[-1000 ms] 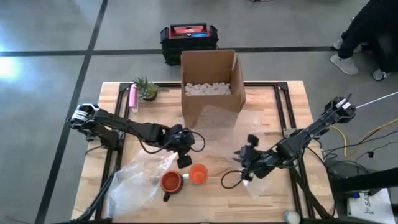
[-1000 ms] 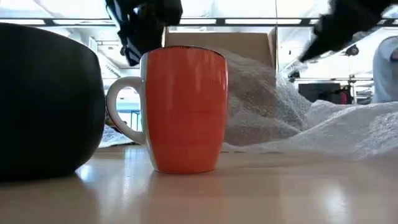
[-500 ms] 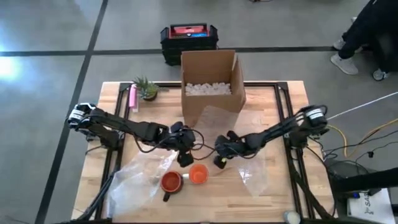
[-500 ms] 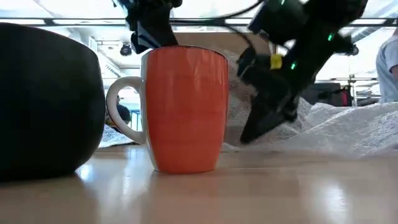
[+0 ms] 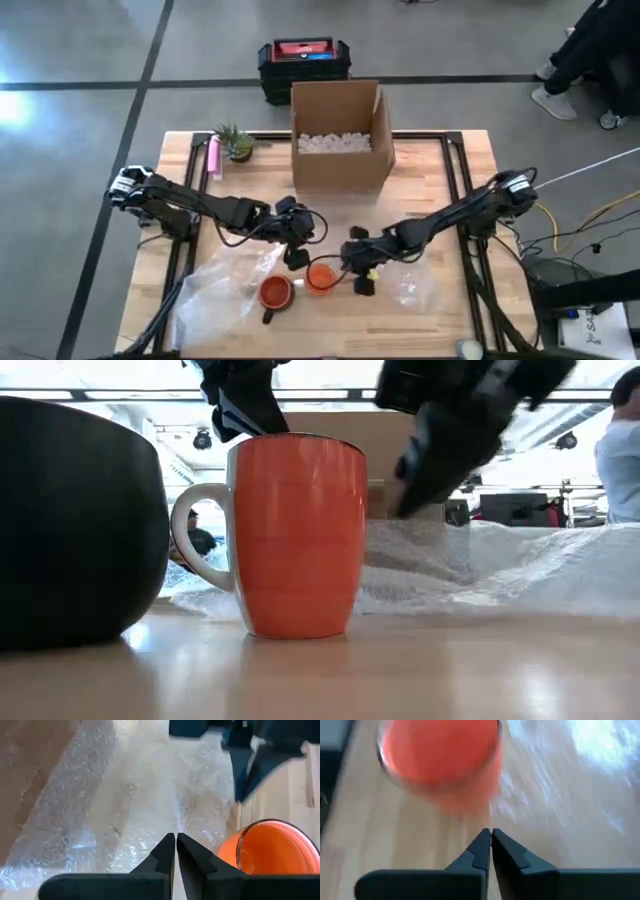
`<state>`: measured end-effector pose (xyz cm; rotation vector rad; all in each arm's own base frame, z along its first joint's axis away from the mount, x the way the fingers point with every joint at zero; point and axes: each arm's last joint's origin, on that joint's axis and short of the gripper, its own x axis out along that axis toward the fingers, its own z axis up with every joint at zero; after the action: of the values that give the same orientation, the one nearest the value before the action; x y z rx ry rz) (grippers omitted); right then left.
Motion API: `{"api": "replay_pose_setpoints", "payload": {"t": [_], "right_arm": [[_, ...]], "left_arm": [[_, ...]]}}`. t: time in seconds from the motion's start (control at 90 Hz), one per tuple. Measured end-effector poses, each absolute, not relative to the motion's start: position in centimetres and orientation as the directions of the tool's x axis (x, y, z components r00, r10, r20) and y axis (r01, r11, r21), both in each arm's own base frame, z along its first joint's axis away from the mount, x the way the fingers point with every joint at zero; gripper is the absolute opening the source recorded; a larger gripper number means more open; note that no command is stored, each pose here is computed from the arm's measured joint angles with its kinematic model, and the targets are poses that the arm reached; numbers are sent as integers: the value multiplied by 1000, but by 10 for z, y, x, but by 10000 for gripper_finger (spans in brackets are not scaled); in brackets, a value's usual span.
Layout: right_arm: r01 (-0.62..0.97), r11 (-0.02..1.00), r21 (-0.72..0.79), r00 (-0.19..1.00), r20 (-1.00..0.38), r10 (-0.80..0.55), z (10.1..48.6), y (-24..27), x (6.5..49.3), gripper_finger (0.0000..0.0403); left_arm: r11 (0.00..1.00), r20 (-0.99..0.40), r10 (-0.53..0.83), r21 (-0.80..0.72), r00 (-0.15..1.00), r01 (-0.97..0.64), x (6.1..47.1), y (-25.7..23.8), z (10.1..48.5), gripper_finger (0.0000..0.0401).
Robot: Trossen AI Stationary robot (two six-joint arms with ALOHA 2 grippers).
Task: Wrap mug
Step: Prepare the right transparent bubble wrap
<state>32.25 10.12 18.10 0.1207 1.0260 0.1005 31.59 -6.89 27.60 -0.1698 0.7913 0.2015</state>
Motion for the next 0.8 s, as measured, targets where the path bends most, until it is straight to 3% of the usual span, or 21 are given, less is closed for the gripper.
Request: {"api": "replay_pose_setpoints", "payload": {"t": [0.122,0.233,0.311,0.422,0.556,0.8], "right_arm": [[18,989,144,462,-879,119,209,96,298,2],[71,987,143,384,-917,105,200,96,267,2],[102,984,144,438,-895,86,196,95,254,2],[208,974,86,562,-826,-47,185,84,254,2],[221,973,69,582,-809,-75,167,73,264,2],[171,983,73,371,-929,5,119,71,268,2]], "left_arm": [[971,-702,110,-77,704,-228,324,-71,263,1],[973,-700,99,-81,708,-217,334,-74,237,2],[979,-716,108,-45,690,-201,339,-73,217,2],[966,-740,210,57,639,-252,345,-66,190,1],[966,-764,161,-9,624,-260,355,-51,183,3],[960,-777,143,-42,613,-277,358,-41,181,2]]}}
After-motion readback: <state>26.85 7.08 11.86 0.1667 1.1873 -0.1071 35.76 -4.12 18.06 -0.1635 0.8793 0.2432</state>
